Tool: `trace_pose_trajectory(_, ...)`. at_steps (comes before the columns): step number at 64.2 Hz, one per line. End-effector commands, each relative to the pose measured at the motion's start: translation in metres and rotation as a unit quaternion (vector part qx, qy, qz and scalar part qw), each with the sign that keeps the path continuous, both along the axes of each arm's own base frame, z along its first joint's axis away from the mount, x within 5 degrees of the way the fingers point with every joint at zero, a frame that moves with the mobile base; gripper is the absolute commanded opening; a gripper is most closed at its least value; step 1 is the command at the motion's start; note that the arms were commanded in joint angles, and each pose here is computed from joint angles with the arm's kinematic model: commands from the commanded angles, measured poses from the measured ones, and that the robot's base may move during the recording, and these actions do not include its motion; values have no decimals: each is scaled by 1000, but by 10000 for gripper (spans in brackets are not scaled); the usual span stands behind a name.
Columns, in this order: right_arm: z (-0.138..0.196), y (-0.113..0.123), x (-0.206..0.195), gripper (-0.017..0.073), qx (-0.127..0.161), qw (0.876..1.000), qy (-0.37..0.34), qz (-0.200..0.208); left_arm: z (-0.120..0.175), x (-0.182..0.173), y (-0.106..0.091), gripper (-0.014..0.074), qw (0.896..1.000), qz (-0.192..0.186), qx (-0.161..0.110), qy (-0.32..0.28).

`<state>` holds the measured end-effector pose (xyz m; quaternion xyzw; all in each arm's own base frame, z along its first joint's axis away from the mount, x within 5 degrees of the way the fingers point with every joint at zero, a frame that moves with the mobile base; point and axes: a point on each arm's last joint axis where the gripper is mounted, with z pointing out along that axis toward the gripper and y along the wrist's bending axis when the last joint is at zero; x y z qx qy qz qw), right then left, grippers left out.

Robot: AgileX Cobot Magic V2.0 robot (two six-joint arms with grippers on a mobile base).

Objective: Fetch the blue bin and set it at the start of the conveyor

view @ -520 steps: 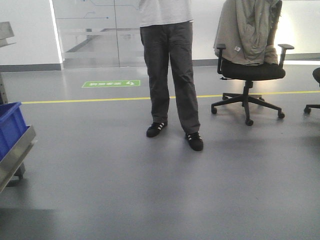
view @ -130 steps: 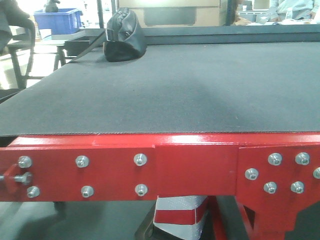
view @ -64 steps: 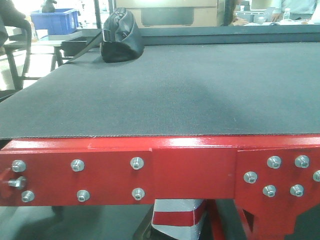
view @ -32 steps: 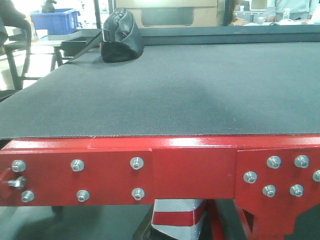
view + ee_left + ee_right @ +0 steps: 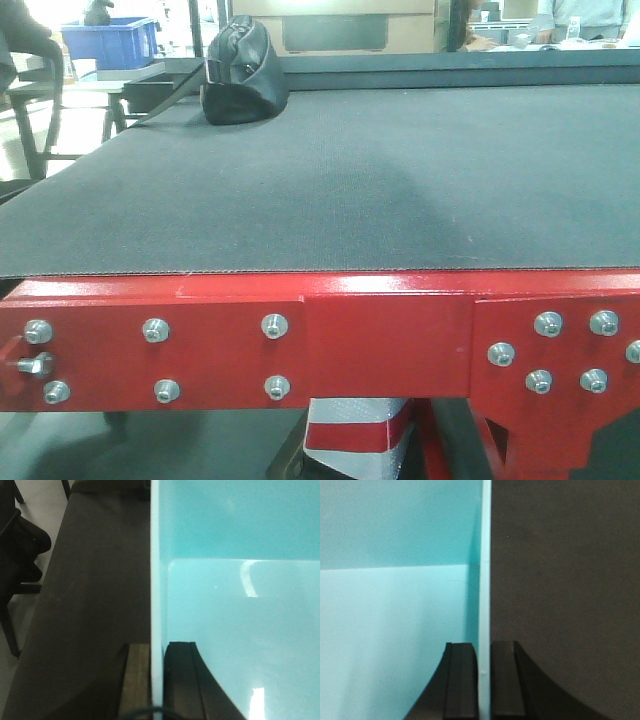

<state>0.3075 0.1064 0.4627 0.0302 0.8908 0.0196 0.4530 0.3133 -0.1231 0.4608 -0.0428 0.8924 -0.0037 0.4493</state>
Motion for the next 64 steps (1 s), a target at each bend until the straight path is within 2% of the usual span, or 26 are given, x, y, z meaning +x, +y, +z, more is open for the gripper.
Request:
trace_pose_trajectory(1, -3, 4, 4, -160, 9, 999, -30, 10, -10, 6, -4, -111, 1000, -3, 1, 15)
trace_pose_trajectory(9, -33, 6, 14, -162, 7, 1000, -11, 21, -24, 15, -11, -111, 1000, -13, -4, 22)
trace_pose_trajectory(17, -59, -1, 25, -162, 51, 998, -9, 22, -43, 23, -18, -111, 999, -26, -9, 17)
trace_pose_trajectory(22, -73, -9, 31, -162, 64, 998, -9, 15, -58, 27, -21, -111, 999, -28, -18, 18)
trace_pose_trajectory(28, -91, -14, 40, -162, 61, 998, -1, 9, -82, 33, -20, -111, 999, -30, -27, 21)
trace_pose_trajectory(40, -126, -6, 62, -162, 52, 998, 11, 20, -129, 49, -15, -111, 998, -43, -25, 32)
trace_pose_trajectory(51, -154, 0, 78, -162, 45, 998, 36, 22, -149, 63, -13, -111, 998, -44, -24, 36)
trace_pose_trajectory(58, -170, 2, 85, -162, 40, 997, 56, 21, -160, 71, -16, -111, 998, -54, -9, 34)
trace_pose_trajectory(64, -180, 3, 89, -162, 37, 997, 64, 22, -172, 77, -20, -111, 997, -61, -7, 37)
